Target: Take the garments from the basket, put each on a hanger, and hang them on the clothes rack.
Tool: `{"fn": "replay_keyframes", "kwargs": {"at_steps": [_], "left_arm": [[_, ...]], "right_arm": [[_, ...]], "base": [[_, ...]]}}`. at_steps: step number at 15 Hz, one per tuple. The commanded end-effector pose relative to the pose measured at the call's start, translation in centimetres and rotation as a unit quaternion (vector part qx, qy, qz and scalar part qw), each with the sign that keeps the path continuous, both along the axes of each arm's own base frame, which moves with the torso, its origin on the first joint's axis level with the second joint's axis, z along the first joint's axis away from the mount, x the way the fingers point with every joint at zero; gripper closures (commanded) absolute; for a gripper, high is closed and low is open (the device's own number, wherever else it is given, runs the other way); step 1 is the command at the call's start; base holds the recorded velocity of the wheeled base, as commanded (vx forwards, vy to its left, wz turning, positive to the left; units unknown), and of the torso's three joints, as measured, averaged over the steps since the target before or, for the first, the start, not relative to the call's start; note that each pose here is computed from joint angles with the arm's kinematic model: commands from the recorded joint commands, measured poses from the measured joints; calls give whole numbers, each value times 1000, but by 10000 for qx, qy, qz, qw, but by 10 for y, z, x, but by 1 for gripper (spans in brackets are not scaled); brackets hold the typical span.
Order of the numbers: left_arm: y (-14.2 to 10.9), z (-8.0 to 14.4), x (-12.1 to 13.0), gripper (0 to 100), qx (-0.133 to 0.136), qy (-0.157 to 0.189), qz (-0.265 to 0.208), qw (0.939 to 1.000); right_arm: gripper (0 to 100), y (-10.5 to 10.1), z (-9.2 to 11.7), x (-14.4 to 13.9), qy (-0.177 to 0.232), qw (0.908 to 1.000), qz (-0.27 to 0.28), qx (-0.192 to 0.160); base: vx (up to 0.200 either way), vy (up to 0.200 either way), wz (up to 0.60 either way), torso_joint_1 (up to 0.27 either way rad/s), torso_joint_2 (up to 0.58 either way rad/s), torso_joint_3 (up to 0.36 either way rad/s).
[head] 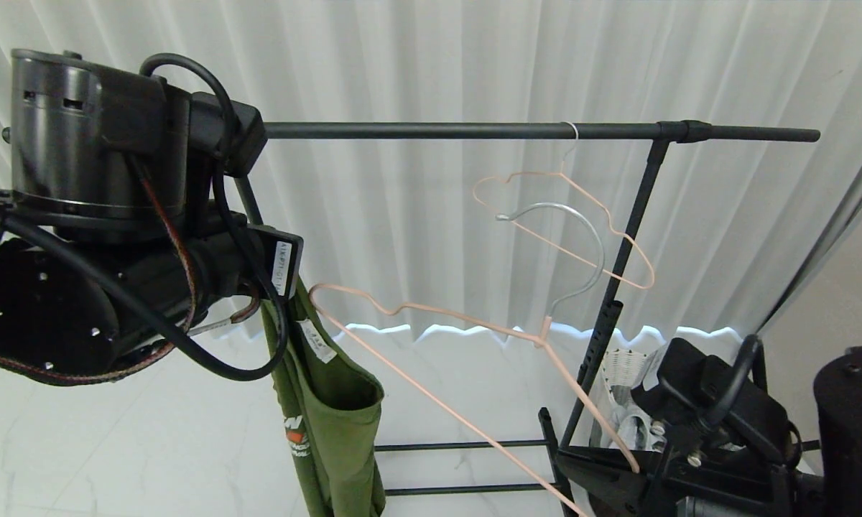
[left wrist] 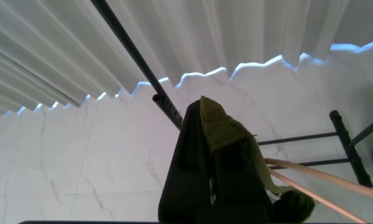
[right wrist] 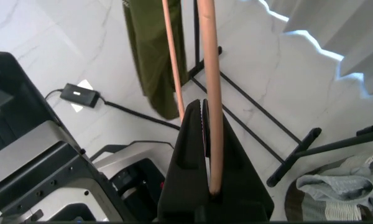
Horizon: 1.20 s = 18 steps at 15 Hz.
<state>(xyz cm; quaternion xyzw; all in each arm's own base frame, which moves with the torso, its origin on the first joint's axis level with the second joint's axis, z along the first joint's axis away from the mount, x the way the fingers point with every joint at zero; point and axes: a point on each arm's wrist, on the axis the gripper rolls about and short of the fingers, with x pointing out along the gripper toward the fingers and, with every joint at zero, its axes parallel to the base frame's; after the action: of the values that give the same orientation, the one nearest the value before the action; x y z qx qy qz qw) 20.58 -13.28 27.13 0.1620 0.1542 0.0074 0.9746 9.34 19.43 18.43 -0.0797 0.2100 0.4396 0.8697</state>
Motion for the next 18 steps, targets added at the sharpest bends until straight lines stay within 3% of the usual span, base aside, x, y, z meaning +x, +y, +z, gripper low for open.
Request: {"fn": "replay_keyframes", "kwargs": {"at_steps": [1, 7, 13, 18], "left_arm": [[0, 0, 0, 100, 4, 4, 3, 10000], [5, 0, 2, 100, 99, -67, 362, 9993], [4, 1, 2, 100, 96, -75, 354, 9993], [2, 4, -2, 100, 72, -115, 277, 9995]], "right_arm": [[100, 3, 0, 1, -1, 10000, 6, -7], [100, 4, 5, -7, -35, 9997, 214, 77], [100, 8, 4, -5, -31, 9997, 217, 52], [100, 30, 1, 6, -58, 9998, 130, 147]], "base": [[0, 0, 0, 0, 0, 0], [0, 0, 0, 0, 0, 0], [0, 0, 0, 0, 0, 0], [0, 0, 0, 0, 0, 0]]}}
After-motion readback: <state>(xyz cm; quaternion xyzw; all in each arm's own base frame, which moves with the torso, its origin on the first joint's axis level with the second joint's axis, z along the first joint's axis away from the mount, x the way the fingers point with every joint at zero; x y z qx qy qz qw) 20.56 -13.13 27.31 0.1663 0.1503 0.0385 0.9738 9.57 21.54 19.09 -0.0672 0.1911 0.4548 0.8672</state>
